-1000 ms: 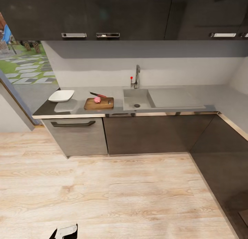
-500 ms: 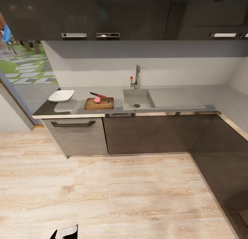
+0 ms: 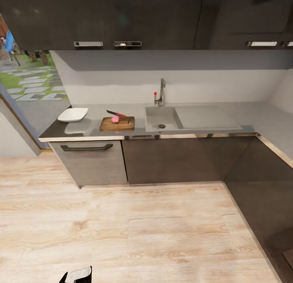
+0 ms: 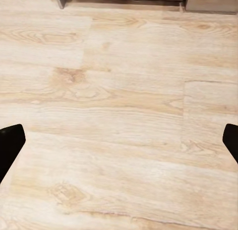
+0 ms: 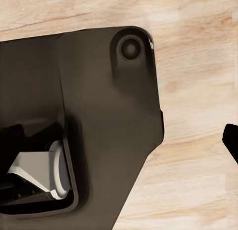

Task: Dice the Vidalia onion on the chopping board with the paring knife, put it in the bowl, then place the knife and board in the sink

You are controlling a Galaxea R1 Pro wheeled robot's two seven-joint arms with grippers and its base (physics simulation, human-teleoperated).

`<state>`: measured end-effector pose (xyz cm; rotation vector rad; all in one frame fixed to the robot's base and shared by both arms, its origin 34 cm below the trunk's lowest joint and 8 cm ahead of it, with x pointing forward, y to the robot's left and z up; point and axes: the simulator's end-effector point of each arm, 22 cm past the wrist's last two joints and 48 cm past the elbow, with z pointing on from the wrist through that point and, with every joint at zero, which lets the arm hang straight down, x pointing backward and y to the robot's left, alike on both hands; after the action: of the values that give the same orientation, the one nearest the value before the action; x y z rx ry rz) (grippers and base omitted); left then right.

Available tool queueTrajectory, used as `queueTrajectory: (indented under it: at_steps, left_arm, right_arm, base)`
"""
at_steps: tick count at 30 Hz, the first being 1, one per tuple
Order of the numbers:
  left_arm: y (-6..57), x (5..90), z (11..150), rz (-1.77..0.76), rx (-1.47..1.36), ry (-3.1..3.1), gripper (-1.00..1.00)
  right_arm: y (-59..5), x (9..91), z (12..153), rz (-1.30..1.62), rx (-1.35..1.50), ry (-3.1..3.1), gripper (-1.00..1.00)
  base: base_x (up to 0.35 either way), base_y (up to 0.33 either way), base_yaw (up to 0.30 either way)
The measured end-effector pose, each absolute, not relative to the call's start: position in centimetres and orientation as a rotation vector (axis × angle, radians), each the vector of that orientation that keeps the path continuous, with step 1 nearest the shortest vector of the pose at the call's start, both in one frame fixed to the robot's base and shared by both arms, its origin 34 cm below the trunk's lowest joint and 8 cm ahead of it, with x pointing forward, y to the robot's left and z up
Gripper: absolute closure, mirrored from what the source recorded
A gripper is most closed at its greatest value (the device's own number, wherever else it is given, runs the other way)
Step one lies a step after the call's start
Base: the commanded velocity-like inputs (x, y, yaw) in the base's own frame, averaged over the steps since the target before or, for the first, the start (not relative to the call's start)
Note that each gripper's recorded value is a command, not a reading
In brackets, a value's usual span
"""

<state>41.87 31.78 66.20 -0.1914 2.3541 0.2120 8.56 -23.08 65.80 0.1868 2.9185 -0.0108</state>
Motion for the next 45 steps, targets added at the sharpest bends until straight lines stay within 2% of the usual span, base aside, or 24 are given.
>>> queueTrajectory:
  at_steps: [13,23,45]
  left_arm:
    - [31.8,42.5,66.8,0.210,-0.194,2.335,-1.00]
    - [31.8,43.1,67.3,0.208,-0.194,2.319,-1.00]
    - [31.9,44.2,68.5,0.205,-0.199,2.283,-1.00]
  right_arm:
    - [-23.3,11.6,66.4,-0.012,0.201,2.796,-1.00]
    - [-23.1,19.1,68.8,0.009,0.239,2.543,-1.00]
    - [-24.1,21.2,70.1,-0.016,0.250,2.430,-1.00]
  base:
    - [0.000,0.000,0.000]
    - [0.000,0.000,0.000]
    - [0.000,0.000,0.000]
